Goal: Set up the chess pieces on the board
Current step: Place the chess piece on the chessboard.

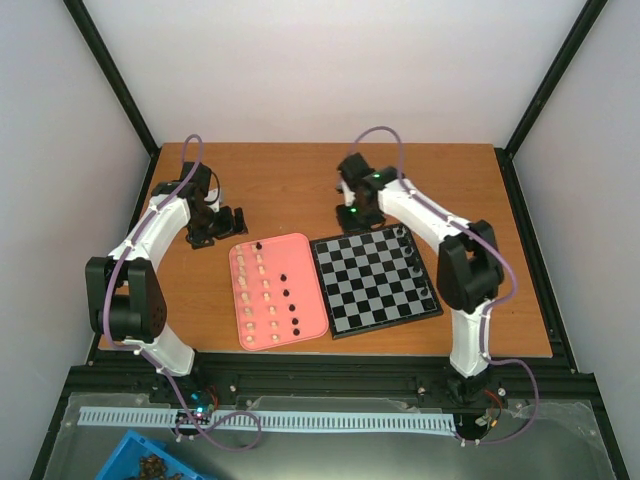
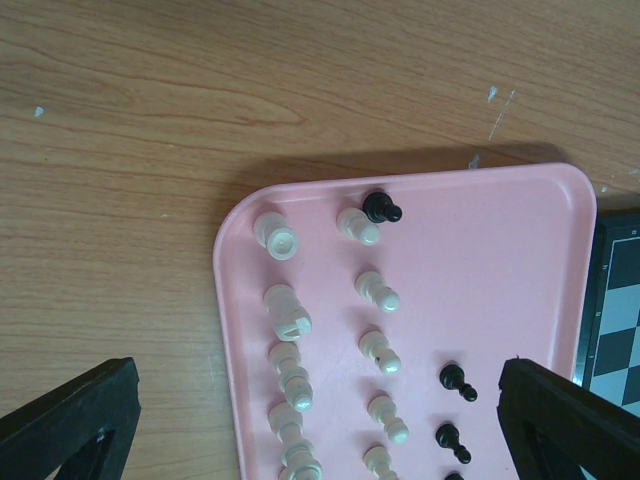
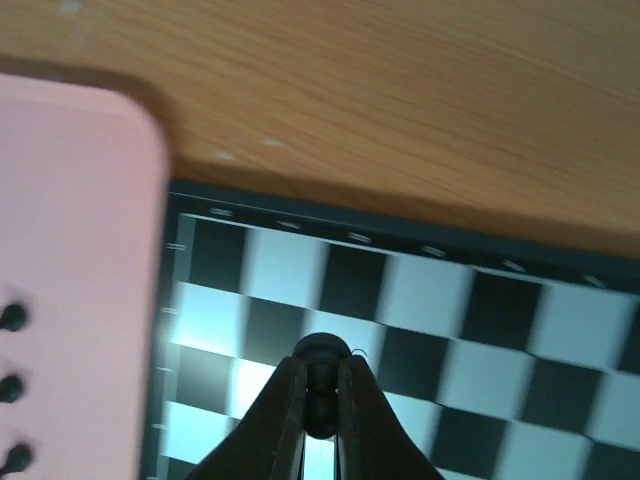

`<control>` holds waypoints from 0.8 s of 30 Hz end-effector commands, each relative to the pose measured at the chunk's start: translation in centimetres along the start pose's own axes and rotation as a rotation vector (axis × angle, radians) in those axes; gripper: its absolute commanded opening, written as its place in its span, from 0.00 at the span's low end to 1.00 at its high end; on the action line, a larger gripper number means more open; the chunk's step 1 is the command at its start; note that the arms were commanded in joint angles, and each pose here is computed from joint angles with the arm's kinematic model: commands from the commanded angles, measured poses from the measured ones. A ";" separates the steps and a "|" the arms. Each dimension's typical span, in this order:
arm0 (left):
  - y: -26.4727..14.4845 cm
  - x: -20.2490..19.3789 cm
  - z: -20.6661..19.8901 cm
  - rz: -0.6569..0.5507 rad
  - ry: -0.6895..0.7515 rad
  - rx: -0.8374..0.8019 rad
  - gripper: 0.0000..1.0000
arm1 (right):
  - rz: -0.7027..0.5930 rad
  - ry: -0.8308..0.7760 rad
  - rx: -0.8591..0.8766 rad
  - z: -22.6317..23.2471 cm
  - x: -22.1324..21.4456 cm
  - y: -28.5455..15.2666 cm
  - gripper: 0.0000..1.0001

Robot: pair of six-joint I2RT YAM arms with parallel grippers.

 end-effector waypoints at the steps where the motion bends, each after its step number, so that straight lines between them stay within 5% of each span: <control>1: -0.9 0.1 -0.5 -0.024 0.010 -0.021 1.00 | 0.036 0.115 -0.088 -5.3 -2.3 0.1 0.03; 24: -0.5 0.6 -0.6 -0.008 0.007 -0.011 1.00 | 0.161 0.216 -0.304 -12.5 -5.3 2.7 0.03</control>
Point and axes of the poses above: each gripper's point midway between its finger pads, its own y axis out along the fingers, its own z axis along the line the jaws close on, x = y × z, the point moved 10 cm from there along -y, back along the fingers, and after that the axes turned 1 degree about y, right-handed, at the moved point
